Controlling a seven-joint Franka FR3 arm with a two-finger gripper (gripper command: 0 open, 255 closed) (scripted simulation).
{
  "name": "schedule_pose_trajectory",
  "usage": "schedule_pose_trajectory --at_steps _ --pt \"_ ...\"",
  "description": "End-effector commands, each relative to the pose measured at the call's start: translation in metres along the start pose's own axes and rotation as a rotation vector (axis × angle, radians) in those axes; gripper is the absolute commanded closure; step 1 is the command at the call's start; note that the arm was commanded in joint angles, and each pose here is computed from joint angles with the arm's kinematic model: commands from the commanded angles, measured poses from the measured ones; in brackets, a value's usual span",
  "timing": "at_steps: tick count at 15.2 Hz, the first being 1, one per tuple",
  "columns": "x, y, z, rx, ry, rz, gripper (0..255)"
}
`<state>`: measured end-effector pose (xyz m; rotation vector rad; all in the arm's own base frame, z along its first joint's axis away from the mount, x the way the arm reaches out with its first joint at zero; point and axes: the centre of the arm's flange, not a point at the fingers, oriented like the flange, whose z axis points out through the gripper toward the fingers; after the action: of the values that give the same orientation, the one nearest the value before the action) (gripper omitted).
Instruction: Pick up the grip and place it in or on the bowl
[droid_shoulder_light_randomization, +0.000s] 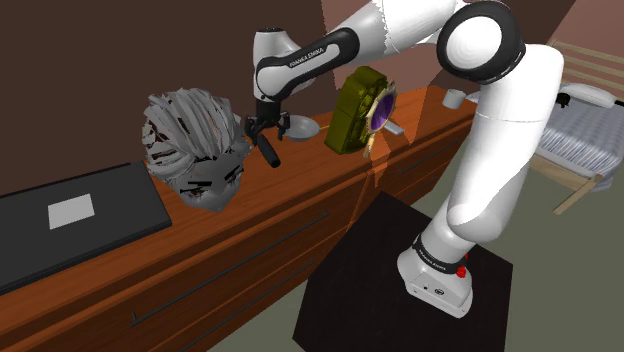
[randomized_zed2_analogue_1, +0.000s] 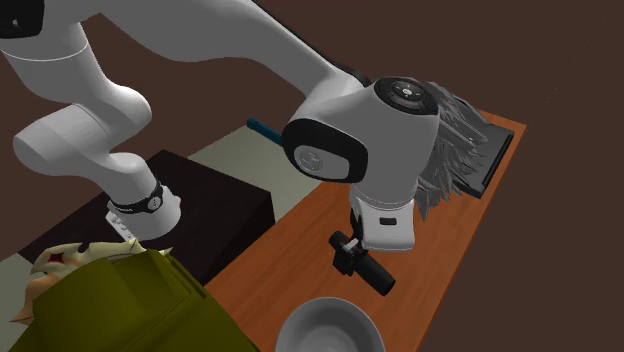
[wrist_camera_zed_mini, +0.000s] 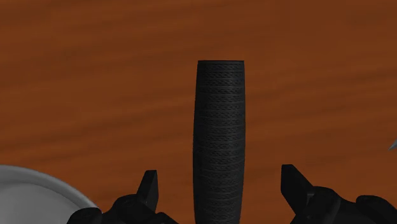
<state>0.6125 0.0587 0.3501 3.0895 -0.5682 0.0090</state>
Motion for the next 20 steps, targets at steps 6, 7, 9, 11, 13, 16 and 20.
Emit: schedule_pose_trajectory --at_steps 6,7,9,11,13,16,20 --pt "0.0006 -0.0009 0.0202 0.0 0.0 0.001 0" --pt "0.0006 -0.0009 0.0202 0.0 0.0 0.001 0" --pt "0.0006 -0.0009 0.0202 0.0 0.0 0.001 0" --pt "0.0006 -0.0008 0.0202 0.0 0.0 0.001 255" --pt "0.0006 -0.0008 0.0202 0.0 0.0 0.001 255" --pt "0.0006 -0.0009 0.0202 0.0 0.0 0.001 255" --pt "0.0006 -0.0009 0.0202 0.0 0.0 0.001 255"
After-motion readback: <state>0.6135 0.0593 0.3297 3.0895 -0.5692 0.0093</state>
